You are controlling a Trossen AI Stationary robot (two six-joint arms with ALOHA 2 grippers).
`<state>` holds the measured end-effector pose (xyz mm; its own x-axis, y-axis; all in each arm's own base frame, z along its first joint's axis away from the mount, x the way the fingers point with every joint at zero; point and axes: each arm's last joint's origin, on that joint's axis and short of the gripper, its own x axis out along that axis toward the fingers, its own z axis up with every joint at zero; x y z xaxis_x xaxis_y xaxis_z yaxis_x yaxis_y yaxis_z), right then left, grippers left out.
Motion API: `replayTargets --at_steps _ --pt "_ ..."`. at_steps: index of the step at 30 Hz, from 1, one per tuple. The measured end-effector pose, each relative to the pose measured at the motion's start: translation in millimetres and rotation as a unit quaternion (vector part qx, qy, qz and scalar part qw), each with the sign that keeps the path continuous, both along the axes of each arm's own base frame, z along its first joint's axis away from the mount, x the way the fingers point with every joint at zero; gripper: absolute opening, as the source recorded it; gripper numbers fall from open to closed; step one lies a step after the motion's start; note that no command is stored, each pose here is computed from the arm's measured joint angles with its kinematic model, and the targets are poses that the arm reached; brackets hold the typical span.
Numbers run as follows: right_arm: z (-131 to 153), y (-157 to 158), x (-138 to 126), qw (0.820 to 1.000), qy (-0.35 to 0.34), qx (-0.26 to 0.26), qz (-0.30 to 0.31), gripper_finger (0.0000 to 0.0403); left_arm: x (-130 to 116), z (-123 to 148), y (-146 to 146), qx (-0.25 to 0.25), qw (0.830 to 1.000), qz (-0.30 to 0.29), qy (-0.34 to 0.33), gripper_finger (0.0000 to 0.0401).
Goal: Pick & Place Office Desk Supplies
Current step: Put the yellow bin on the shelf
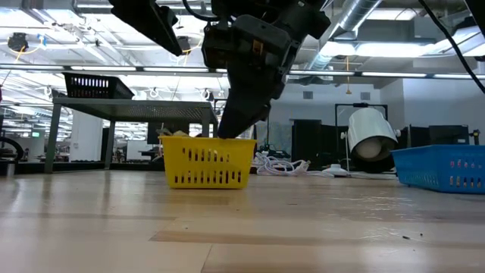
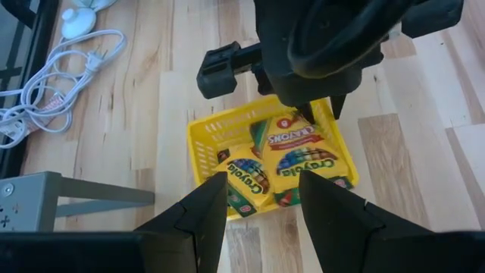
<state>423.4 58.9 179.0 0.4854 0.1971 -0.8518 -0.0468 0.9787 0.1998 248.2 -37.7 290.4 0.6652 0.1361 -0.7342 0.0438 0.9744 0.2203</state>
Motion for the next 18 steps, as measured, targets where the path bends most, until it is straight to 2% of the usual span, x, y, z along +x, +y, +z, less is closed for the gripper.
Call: replayTargets --at_steps 4,8,11,14,18 --pt "1 -1 0 1.000 -0.004 -0.002 0.005 0.0119 0 0 -2 -0.029 0.999 -0.017 0.004 0.0159" --pt "15 -2 -5 1.000 -0.003 0.027 0.004 0.0142 -3 0 -3 -0.056 0.998 -0.031 0.010 0.0159" --pt "37 -3 -13 0.999 -0.018 0.031 0.003 0.0149 -3 9 -3 -0.077 0.996 -0.022 -0.028 0.0159" --pt "66 -6 -26 0.999 -0.041 0.032 0.001 0.0148 -1 13 -7 -0.118 0.991 -0.018 -0.053 0.0159" --pt "109 -14 -53 0.998 -0.067 0.011 -0.016 0.0140 15 -4 -23 -0.138 0.989 -0.039 -0.025 0.0159"
